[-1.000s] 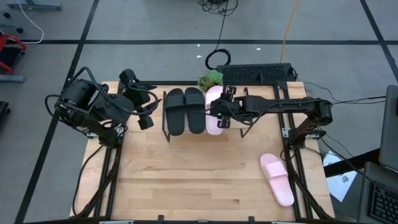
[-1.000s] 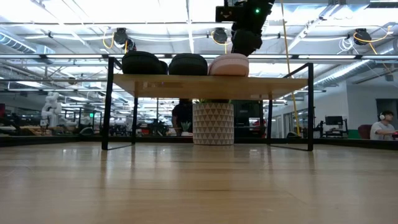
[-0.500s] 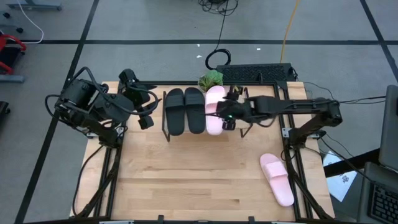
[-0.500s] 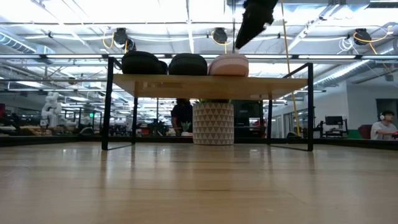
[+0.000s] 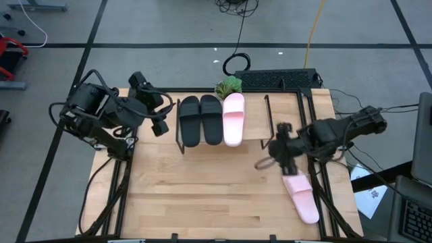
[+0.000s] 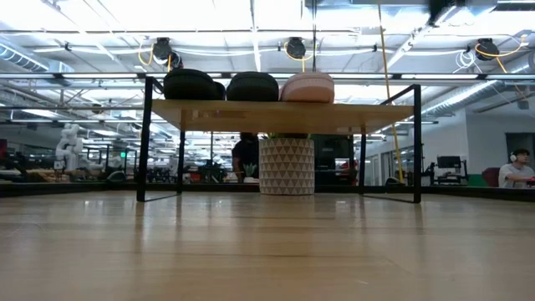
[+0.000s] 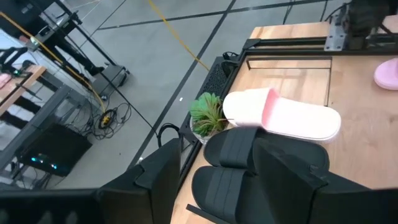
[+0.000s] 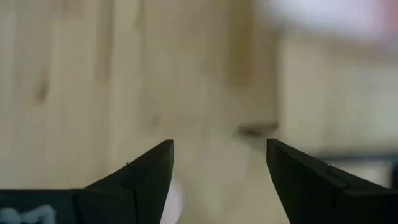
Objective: Pick and place slides into the shelf
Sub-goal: Put the pink slipper on the shelf
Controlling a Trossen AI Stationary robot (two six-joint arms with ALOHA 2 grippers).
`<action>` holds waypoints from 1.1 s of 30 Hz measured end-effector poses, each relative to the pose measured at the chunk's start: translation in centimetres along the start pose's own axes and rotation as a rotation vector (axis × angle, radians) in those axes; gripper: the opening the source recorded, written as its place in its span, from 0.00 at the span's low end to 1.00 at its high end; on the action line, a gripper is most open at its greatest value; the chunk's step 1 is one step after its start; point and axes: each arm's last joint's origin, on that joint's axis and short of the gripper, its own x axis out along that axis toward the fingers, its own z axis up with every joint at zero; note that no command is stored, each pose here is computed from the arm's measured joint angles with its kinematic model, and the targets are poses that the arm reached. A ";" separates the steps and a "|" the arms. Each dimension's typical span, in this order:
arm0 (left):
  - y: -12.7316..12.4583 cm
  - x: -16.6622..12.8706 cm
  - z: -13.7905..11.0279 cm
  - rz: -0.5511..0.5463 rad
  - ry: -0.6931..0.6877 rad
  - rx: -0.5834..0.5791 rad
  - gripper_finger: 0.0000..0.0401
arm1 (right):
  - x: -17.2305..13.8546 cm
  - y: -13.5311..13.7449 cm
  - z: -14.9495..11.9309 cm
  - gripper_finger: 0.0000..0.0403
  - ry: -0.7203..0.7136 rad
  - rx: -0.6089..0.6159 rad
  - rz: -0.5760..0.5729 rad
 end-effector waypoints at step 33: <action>-2.4 3.0 0.7 -0.007 0.074 -0.132 0.51 | 7.6 11.7 -12.0 0.61 0.447 -0.028 0.187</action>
